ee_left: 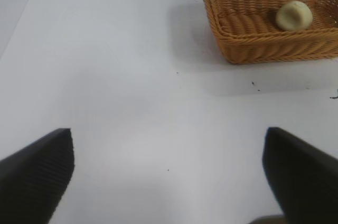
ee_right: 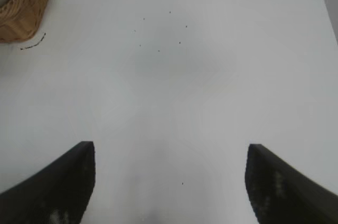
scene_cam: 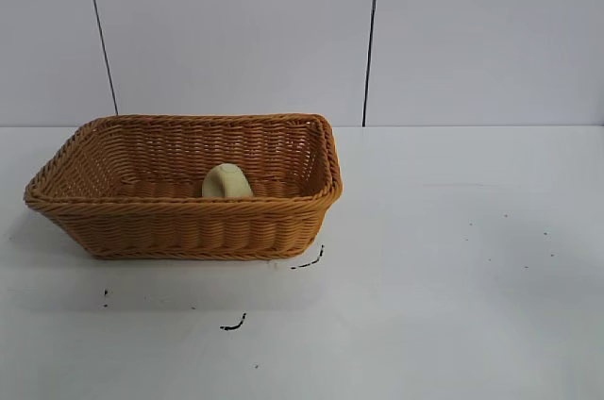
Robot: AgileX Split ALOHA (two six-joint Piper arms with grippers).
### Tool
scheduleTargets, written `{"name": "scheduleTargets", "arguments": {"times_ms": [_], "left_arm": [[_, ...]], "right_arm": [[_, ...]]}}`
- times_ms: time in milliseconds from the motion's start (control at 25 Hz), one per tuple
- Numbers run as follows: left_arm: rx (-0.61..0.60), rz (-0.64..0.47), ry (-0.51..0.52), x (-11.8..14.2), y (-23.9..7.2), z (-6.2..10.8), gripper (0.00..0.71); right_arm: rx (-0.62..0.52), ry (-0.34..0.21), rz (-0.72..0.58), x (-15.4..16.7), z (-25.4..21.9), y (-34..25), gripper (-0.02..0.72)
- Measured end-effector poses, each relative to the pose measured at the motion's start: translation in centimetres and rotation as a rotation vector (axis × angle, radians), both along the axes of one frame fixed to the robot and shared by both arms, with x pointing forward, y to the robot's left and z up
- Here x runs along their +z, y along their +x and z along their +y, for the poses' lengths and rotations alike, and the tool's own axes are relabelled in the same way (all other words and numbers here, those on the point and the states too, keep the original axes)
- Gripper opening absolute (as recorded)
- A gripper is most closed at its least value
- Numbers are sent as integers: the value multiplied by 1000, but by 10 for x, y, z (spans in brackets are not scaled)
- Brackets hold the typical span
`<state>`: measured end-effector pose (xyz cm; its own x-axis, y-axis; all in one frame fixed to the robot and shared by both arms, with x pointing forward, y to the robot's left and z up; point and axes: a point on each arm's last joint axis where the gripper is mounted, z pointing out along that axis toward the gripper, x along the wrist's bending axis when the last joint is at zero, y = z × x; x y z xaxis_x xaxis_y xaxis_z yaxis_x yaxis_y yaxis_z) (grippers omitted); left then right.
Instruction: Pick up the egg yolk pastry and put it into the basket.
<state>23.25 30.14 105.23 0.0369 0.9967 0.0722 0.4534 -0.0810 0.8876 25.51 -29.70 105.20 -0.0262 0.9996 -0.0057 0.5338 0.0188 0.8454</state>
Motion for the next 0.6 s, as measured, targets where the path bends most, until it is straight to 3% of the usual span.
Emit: {"name": "scheduleTargets", "arguments": {"times_ms": [200, 600], "left_arm": [[0, 0, 0, 0, 0, 0, 697], [0, 0, 0, 0, 0, 0, 697]], "right_arm": [[0, 0, -119, 1, 0, -18, 561], [0, 1, -124, 1, 0, -19, 561]]}}
